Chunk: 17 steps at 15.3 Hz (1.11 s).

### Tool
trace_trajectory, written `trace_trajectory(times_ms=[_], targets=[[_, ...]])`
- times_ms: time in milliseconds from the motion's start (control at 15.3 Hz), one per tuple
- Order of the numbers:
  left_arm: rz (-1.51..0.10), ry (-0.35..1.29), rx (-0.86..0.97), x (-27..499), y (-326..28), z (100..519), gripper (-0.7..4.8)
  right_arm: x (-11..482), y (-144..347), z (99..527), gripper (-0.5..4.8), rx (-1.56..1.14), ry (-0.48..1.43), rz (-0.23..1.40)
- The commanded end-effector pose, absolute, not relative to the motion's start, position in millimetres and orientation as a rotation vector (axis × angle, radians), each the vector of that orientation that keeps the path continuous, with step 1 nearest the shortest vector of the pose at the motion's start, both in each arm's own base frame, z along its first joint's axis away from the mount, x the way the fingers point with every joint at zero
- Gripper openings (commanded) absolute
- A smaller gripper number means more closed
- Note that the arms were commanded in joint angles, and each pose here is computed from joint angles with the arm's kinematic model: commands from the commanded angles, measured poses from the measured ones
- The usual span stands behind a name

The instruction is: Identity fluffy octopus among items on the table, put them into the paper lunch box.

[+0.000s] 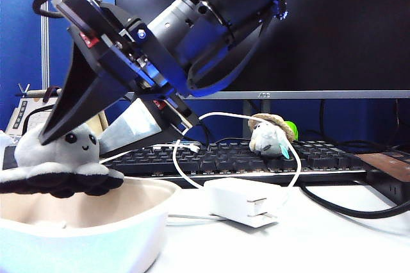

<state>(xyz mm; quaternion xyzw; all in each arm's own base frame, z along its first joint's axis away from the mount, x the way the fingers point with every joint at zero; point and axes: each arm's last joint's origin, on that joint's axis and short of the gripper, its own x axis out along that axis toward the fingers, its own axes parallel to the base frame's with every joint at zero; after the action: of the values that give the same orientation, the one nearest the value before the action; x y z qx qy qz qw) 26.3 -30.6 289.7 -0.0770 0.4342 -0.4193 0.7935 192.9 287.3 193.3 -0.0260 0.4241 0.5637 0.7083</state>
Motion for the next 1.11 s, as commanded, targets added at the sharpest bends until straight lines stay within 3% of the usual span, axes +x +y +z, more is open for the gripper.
trace_trajectory(times_ms=[66, 262, 590, 721, 786, 917, 1114], targets=[[-0.907, 0.925, -0.164, 26.5, -30.8, 290.2, -0.04, 193.3, 288.5, 196.7, 2.47, -0.050, 0.917, 1.259], [-0.907, 0.925, -0.163, 26.6, -30.8, 290.3, -0.04, 193.4, 288.5, 196.7, 2.74, -0.050, 0.917, 1.259], [-0.908, 0.923, -0.163, 26.7, -30.8, 290.3, -0.04, 193.9, 287.9, 198.6, 2.59, -0.047, 0.911, 1.259], [-0.911, 0.908, -0.162, 27.5, -31.3, 291.3, -0.04, 195.8, 284.7, 207.4, 2.00, -0.036, 0.886, 1.259], [-0.926, 0.867, -0.145, 29.4, -32.2, 293.3, -0.04, 198.1, 280.8, 221.7, 1.12, -0.021, 0.848, 1.258], [-0.938, 0.798, -0.142, 33.1, -34.1, 297.9, -0.04, 198.7, 272.7, 242.4, 0.15, 0.001, 0.784, 1.259], [-0.988, 0.526, -0.112, 44.3, -39.8, 317.2, -0.04, 185.3, 239.8, 301.2, -0.06, 0.053, 0.601, 1.266]])
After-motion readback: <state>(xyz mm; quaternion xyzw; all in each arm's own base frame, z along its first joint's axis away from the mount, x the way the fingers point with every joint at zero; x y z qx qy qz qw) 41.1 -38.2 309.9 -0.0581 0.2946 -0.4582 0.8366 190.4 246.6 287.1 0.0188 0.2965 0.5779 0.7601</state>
